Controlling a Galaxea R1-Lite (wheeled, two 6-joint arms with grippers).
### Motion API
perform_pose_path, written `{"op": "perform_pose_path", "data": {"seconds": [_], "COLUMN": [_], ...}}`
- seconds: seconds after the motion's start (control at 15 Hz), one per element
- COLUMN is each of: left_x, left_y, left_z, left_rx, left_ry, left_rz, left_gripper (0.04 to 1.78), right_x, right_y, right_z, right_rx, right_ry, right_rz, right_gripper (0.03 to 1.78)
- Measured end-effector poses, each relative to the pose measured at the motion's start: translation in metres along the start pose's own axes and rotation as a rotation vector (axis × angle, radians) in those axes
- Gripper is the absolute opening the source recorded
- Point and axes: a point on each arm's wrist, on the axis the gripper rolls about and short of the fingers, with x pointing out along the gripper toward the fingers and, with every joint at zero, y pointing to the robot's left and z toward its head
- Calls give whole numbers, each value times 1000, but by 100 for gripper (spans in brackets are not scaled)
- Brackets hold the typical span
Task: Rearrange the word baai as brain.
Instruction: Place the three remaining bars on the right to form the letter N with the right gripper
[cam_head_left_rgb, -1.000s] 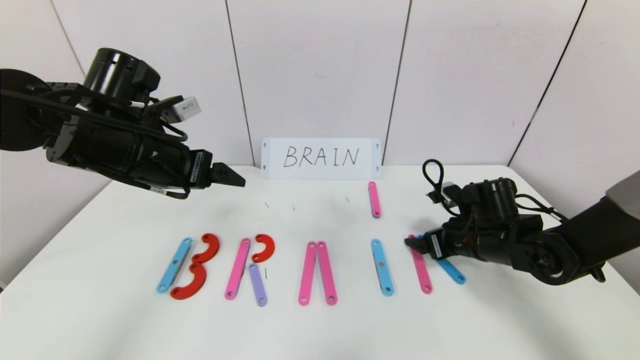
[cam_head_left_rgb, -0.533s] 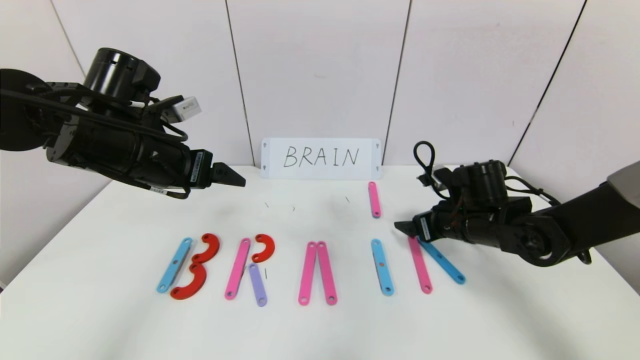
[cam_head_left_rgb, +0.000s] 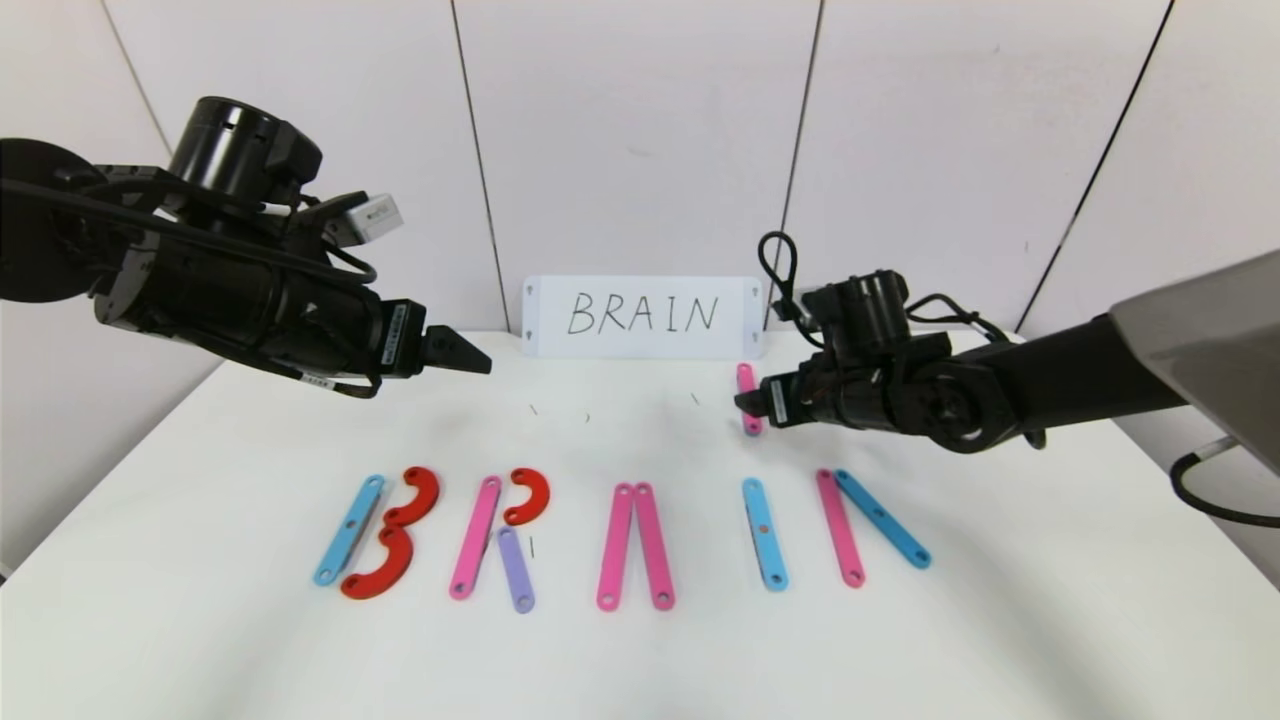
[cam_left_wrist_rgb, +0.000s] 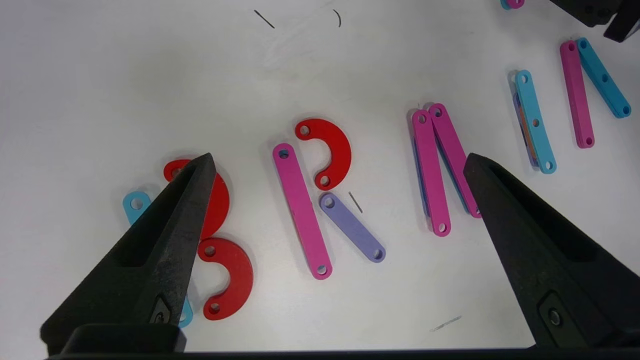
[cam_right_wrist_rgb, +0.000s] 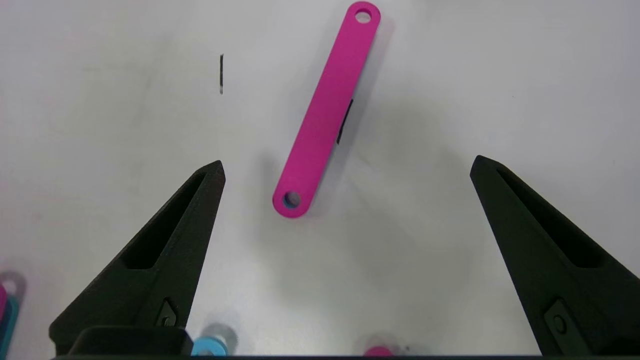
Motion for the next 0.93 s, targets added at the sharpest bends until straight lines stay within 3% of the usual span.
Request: {"op": "perform_pose_path", "data": {"seconds": [0.27,0.67,0.93], "left_x": [0,-1,-1], "left_y": [0,0,0], "left_z": [0,0,0], "left_rx": [0,0,1], "left_ry": [-1,-2,-1], "left_rz": [0,0,0], "left_gripper": [174,174,174], "right_x": [26,59,67], "right_y": [14,20,20], "right_z": [9,1,-4], "right_rx": [33,40,41], "right_ry": [26,42,51], "right_rz": [-6,-6,-9], "right_gripper": [172,170,138]}}
